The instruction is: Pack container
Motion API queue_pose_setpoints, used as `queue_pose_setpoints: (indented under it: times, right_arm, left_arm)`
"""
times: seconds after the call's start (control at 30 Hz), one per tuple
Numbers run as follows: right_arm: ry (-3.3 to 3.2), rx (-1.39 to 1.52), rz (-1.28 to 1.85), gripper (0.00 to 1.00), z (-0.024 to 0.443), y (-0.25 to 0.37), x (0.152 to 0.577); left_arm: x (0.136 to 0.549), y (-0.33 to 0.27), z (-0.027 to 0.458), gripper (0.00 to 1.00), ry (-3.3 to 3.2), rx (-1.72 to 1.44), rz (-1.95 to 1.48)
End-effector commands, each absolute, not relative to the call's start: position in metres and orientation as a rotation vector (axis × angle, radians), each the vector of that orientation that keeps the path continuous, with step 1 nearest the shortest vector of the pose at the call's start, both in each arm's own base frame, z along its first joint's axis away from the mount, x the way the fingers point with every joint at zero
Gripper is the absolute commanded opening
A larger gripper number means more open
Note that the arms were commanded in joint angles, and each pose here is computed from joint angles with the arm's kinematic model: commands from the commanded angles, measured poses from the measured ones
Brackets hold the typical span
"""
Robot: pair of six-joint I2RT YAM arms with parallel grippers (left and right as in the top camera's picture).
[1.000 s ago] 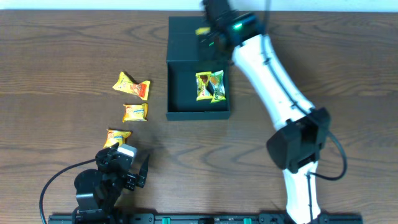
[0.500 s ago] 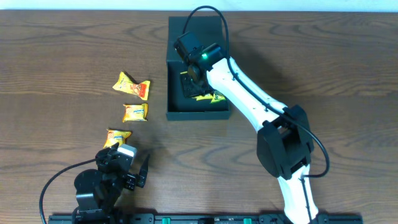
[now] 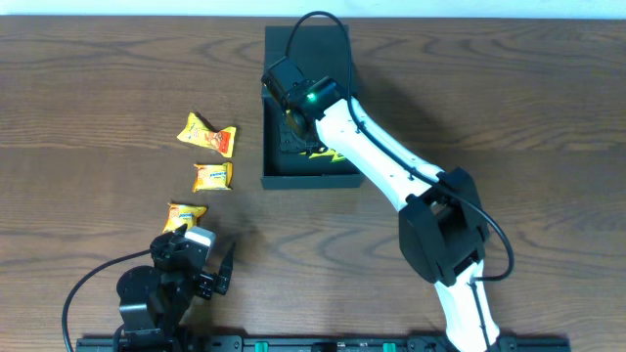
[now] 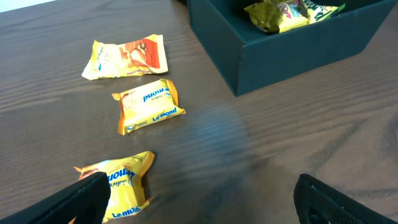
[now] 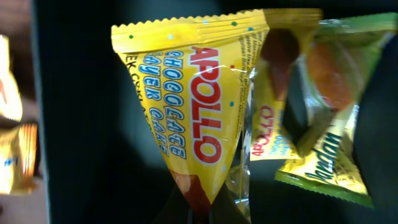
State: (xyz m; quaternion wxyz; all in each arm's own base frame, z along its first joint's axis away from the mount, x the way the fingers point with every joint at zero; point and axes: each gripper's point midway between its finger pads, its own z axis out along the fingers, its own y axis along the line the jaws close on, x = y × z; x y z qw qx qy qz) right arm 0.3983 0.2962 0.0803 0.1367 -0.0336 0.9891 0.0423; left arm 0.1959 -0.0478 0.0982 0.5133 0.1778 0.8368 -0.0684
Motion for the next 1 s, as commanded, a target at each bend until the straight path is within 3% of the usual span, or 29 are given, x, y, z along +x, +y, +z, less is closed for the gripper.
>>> queue_pose_setpoints:
  times: [0.0,0.23,0.97]
  right_arm:
    - [2.83,0.05,0.071,0.02,0.079,0.292,0.402]
    - [2.913,0.108,0.143,0.02,0.052,0.305,0.393]
    - [2.887,0.09,0.069,0.02,0.033,0.306,0.399]
  left_arm:
    - [0.196,-0.048,0.095,0.95,2.014,0.426,-0.167]
    - [0.196,-0.048,0.095,0.96,2.014,0.426,-0.167]
    - [0.196,-0.048,0.095,0.95,2.014,0.426,-0.167]
